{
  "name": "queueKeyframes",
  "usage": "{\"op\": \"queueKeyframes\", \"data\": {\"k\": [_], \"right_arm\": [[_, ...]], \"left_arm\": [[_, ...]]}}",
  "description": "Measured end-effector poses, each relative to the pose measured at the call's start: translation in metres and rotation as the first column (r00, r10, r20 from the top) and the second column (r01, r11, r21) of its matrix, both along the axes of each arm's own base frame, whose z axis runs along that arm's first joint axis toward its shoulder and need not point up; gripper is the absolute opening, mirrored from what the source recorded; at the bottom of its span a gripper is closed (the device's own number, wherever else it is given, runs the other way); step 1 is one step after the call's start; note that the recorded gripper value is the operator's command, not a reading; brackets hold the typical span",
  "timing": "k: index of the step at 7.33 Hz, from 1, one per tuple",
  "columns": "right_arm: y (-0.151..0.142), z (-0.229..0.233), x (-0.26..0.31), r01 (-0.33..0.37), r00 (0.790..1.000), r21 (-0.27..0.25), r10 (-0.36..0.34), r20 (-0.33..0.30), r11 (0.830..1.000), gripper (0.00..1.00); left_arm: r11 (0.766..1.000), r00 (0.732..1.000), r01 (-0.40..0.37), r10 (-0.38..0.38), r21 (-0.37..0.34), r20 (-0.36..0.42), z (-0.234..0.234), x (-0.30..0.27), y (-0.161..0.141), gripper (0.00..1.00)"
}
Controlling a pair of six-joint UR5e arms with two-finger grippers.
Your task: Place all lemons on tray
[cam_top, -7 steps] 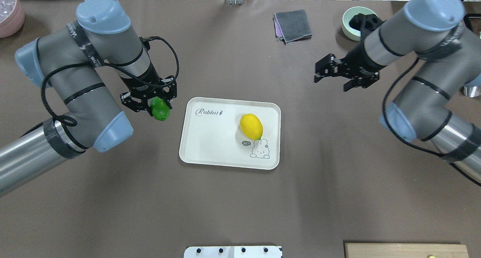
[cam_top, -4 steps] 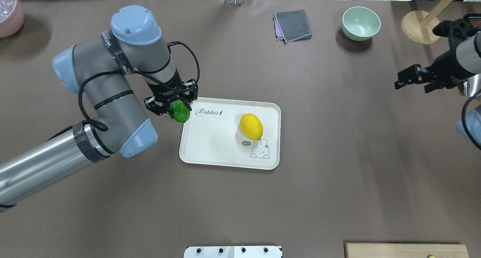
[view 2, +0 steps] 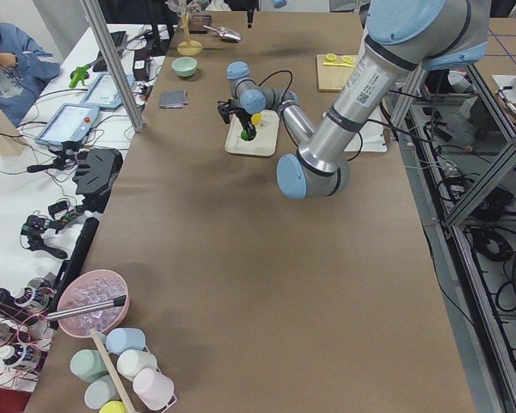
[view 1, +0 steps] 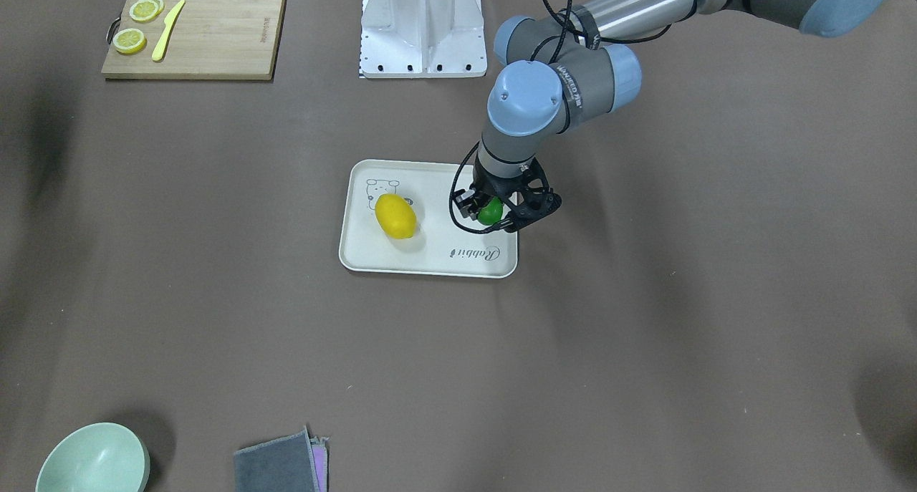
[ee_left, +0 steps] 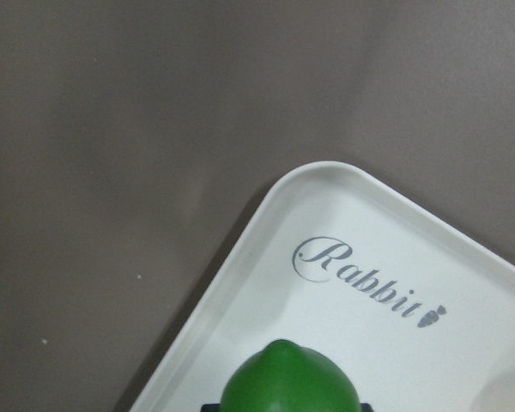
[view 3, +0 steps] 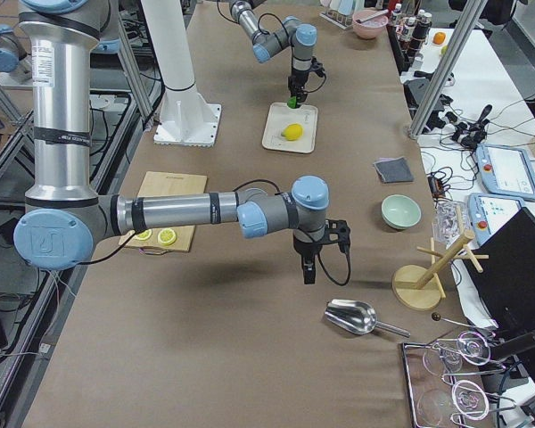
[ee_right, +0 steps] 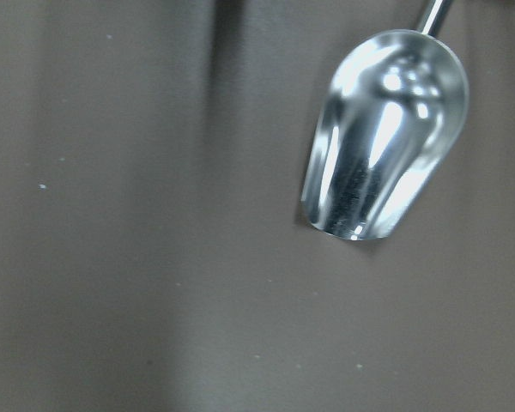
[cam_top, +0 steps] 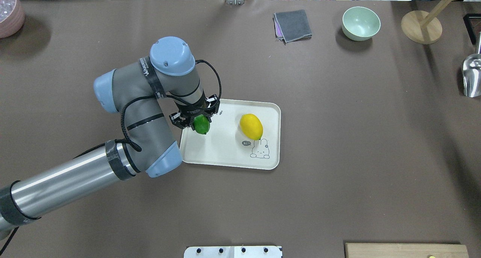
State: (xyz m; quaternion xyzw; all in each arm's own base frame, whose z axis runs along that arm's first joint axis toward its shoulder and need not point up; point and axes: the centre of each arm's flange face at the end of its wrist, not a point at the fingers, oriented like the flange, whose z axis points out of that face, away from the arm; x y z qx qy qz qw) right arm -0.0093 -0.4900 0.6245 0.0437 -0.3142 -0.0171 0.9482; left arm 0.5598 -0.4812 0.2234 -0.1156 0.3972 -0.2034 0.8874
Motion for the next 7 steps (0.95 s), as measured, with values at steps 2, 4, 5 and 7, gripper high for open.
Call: {"op": "queueKeyframes", "data": {"k": [2, 4, 5, 7], "right_arm": [[-0.010, 0.003, 0.043, -0.029, 1.000, -0.056, 0.029, -0.004, 0.998, 1.00], [-0.036, -0.023, 0.055, -0.053, 0.999, -0.147, 0.053, -0.009, 0.988, 1.00], [-0.037, -0.023, 0.057, -0.061, 0.998, -0.174, 0.060, -0.013, 0.983, 1.00], [-0.027, -0.011, 0.066, -0.081, 0.997, -0.212, 0.079, -0.018, 0.974, 1.00]], "left_arm": [[1.000, 1.000, 0.002, -0.002, 0.005, 0.004, 0.003, 0.016, 0.010, 0.98], [1.000, 1.000, 0.000, -0.001, 0.014, 0.006, 0.004, 0.019, 0.014, 0.98], [1.000, 1.000, 0.003, -0.003, 0.016, 0.002, 0.001, 0.014, 0.011, 0.98], [0.999, 0.999, -0.034, 0.034, 0.007, -0.015, 0.001, -0.035, -0.023, 0.98]]}}
